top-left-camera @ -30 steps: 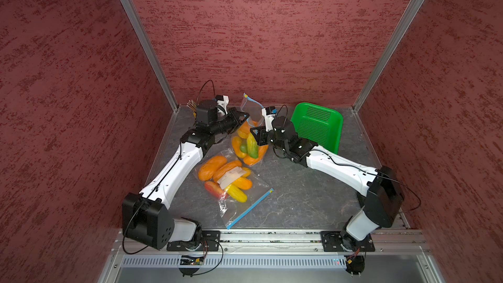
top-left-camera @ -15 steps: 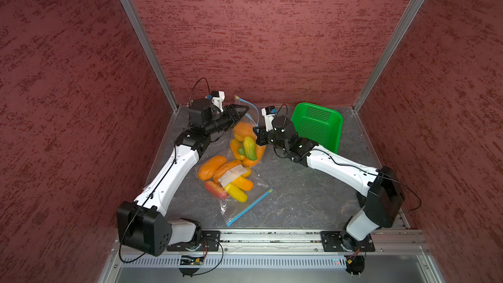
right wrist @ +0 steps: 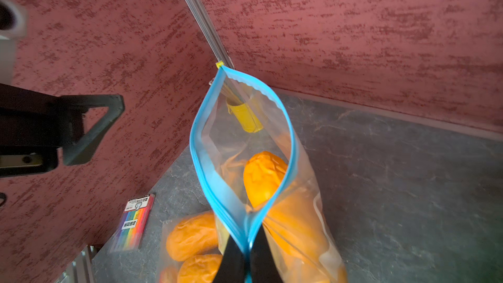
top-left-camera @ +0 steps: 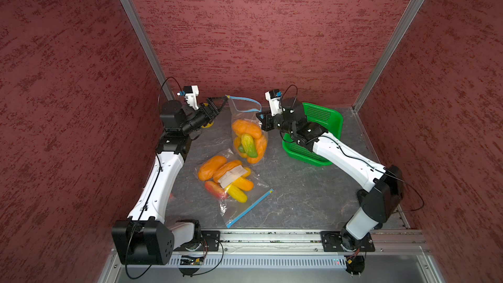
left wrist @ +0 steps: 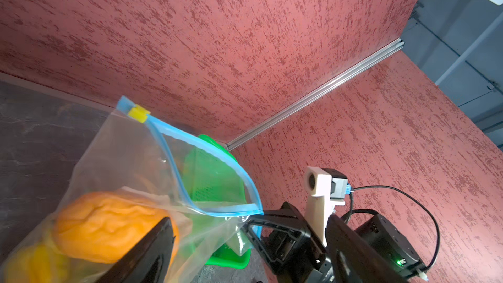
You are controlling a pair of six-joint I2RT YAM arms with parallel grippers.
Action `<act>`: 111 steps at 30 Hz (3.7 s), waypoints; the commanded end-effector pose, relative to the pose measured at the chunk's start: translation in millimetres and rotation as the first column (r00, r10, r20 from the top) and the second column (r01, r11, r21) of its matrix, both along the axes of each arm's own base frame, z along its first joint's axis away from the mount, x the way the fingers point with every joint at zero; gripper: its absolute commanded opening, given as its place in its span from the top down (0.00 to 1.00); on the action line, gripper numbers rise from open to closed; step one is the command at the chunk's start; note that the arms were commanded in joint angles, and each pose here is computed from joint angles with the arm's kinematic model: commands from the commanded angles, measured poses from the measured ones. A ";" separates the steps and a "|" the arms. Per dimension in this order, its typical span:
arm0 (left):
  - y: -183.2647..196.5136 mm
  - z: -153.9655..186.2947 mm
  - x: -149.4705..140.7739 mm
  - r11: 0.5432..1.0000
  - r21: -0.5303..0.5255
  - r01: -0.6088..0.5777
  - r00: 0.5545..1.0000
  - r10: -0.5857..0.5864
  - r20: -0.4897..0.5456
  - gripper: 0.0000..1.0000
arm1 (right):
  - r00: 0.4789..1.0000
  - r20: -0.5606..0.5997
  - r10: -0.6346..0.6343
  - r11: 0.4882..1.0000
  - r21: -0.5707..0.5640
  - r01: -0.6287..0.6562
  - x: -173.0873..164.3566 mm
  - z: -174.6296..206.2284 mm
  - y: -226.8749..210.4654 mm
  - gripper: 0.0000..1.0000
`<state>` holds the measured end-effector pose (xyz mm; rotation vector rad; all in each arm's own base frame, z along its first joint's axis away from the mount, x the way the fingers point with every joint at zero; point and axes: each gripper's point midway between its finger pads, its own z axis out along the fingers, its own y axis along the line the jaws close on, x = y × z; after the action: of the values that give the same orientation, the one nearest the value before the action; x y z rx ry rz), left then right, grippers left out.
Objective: Place the mango in a zip-top bag and seal the zipper
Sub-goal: Zip the zipper on the zipper food storage bag.
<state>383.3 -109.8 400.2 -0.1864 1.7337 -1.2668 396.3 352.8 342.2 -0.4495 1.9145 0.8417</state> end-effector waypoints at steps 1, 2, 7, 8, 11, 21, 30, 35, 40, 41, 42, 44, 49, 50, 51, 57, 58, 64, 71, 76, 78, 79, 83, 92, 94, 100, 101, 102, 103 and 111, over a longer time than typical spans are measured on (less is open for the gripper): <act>3.4 1.9 -0.1 0.998 0.063 0.022 0.996 -0.028 0.091 0.11 | 0.986 0.061 0.154 0.988 -0.042 -0.151 -15.0 16.0 12.0 1.00; 6.4 0.4 2.5 0.997 0.069 0.020 0.994 -0.027 0.109 0.11 | 0.983 0.065 0.173 0.984 -0.053 -0.170 -16.3 17.8 12.7 1.00; 24.8 -15.7 17.7 0.996 0.082 -0.023 0.987 0.010 0.159 0.11 | 0.986 0.056 0.154 0.978 -0.150 -0.145 -7.0 11.6 3.4 1.00; 26.5 -18.6 20.3 0.996 0.090 -0.024 0.986 0.009 0.168 0.11 | 0.987 0.059 0.151 0.978 -0.158 -0.140 -6.7 11.5 0.1 1.00; 27.7 -24.8 25.4 0.993 0.122 -0.005 0.984 -0.017 0.180 0.13 | 0.984 0.071 0.163 0.974 -0.172 -0.149 -7.9 12.1 -7.1 1.00; 20.9 -32.4 31.6 0.975 0.214 0.051 0.946 -0.116 0.303 0.12 | 0.978 0.104 0.179 0.962 -0.225 -0.152 -6.4 16.3 -31.1 1.00; -1.4 -51.6 19.9 0.944 0.308 0.121 0.889 -0.241 0.390 0.13 | 0.981 0.115 0.156 0.963 -0.241 -0.125 -0.1 15.4 -55.2 1.00; -17.8 -58.5 17.5 0.921 0.350 0.170 0.874 -0.305 0.378 0.14 | 0.980 0.111 0.163 0.965 -0.225 -0.135 -2.8 15.4 -59.0 1.00; -23.3 -61.2 14.2 0.914 0.364 0.179 0.866 -0.322 0.382 0.20 | 0.981 0.105 0.161 0.967 -0.214 -0.136 -5.6 9.9 -61.1 1.00; -23.4 -61.8 13.7 0.913 0.367 0.180 0.865 -0.324 0.383 0.21 | 0.982 0.101 0.157 0.968 -0.212 -0.133 -5.4 8.5 -61.7 1.00; -23.5 -61.9 13.0 0.911 0.371 0.179 0.863 -0.326 0.386 0.21 | 0.983 0.098 0.157 0.969 -0.209 -0.134 -5.6 7.9 -61.9 1.00; -22.2 -64.4 15.8 0.916 0.362 0.175 0.871 -0.316 0.377 0.19 | 0.983 0.091 0.157 0.970 -0.201 -0.136 -7.1 6.6 -62.5 1.00; -26.6 -63.7 17.4 0.920 0.321 0.224 0.849 -0.346 0.399 0.21 | 0.982 0.100 0.162 0.973 -0.184 -0.141 -13.4 1.9 -65.4 1.00; -26.9 -65.4 18.6 0.919 0.321 0.229 0.849 -0.350 0.396 0.22 | 0.982 0.100 0.159 0.974 -0.181 -0.139 -13.2 1.0 -66.3 1.00; -25.1 -67.0 19.7 0.920 0.321 0.223 0.850 -0.344 0.398 0.22 | 0.983 0.095 0.159 0.974 -0.180 -0.140 -12.5 -0.4 -66.5 1.00; -27.5 -81.5 20.5 0.904 0.362 0.225 0.829 -0.373 0.416 0.23 | 0.984 0.087 0.153 0.975 -0.178 -0.135 -9.3 -1.5 -70.0 1.00; -29.2 -85.5 22.4 0.899 0.370 0.233 0.826 -0.383 0.412 0.24 | 0.985 0.079 0.153 0.975 -0.176 -0.137 -9.4 -3.1 -70.2 1.00; -35.0 -116.3 47.3 0.874 0.395 0.282 0.829 -0.429 0.359 0.31 | 0.990 0.058 0.132 0.974 -0.192 -0.118 -7.6 -9.0 -81.9 1.00; -52.0 -124.3 73.6 0.854 0.413 0.318 0.797 -0.476 0.371 0.31 | 0.986 0.061 0.155 0.976 -0.164 -0.143 -8.0 -12.5 -88.0 1.00; -70.9 -130.6 88.4 0.842 0.417 0.343 0.773 -0.505 0.385 0.31 | 0.985 0.048 0.164 0.976 -0.156 -0.155 -4.5 -17.3 -92.2 1.00; -73.2 -132.7 94.4 0.843 0.407 0.352 0.768 -0.508 0.389 0.34 | 0.986 0.046 0.160 0.976 -0.154 -0.151 -2.6 -18.1 -94.7 1.00; -74.3 -132.5 96.5 0.843 0.399 0.360 0.763 -0.512 0.394 0.36 | 0.987 0.044 0.156 0.977 -0.154 -0.148 -1.3 -18.9 -96.4 1.00; -78.4 -129.5 101.0 0.845 0.378 0.377 0.749 -0.519 0.413 0.53 | 0.989 0.034 0.144 0.979 -0.150 -0.138 4.1 -22.2 -102.0 1.00; -80.6 -106.5 89.4 0.844 0.381 0.377 0.729 -0.524 0.441 0.84 | 0.990 0.040 0.135 0.985 -0.115 -0.130 5.7 -18.6 -107.0 1.00; -84.2 -104.8 87.2 0.836 0.390 0.385 0.723 -0.536 0.436 0.80 | 0.989 0.049 0.143 0.985 -0.104 -0.137 3.3 -14.3 -106.4 1.00; -97.8 -102.2 95.8 0.824 0.402 0.398 0.728 -0.551 0.408 0.70 | 0.987 0.067 0.147 0.986 -0.089 -0.141 -1.1 -8.5 -107.2 1.00; -98.7 -102.3 96.9 0.824 0.402 0.398 0.730 -0.550 0.404 0.74 | 0.987 0.067 0.146 0.987 -0.085 -0.140 -0.9 -8.8 -107.6 1.00; -99.5 -101.7 97.4 0.825 0.403 0.397 0.732 -0.549 0.403 0.78 | 0.987 0.067 0.148 0.986 -0.081 -0.143 -1.2 -8.2 -106.8 1.00; -98.9 -100.5 98.5 0.830 0.402 0.388 0.738 -0.541 0.405 0.82 | 0.987 0.067 0.148 0.987 -0.079 -0.143 -1.2 -7.6 -106.7 1.00; -92.5 -62.2 77.4 0.852 0.397 0.342 0.732 -0.507 0.456 1.00 | 0.991 0.128 -0.028 0.998 -0.059 0.036 10.3 22.9 -129.6 0.65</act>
<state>477.0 -205.3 296.2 0.7127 1.5371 -1.2572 400.9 241.4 315.4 -0.5899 1.9623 0.8062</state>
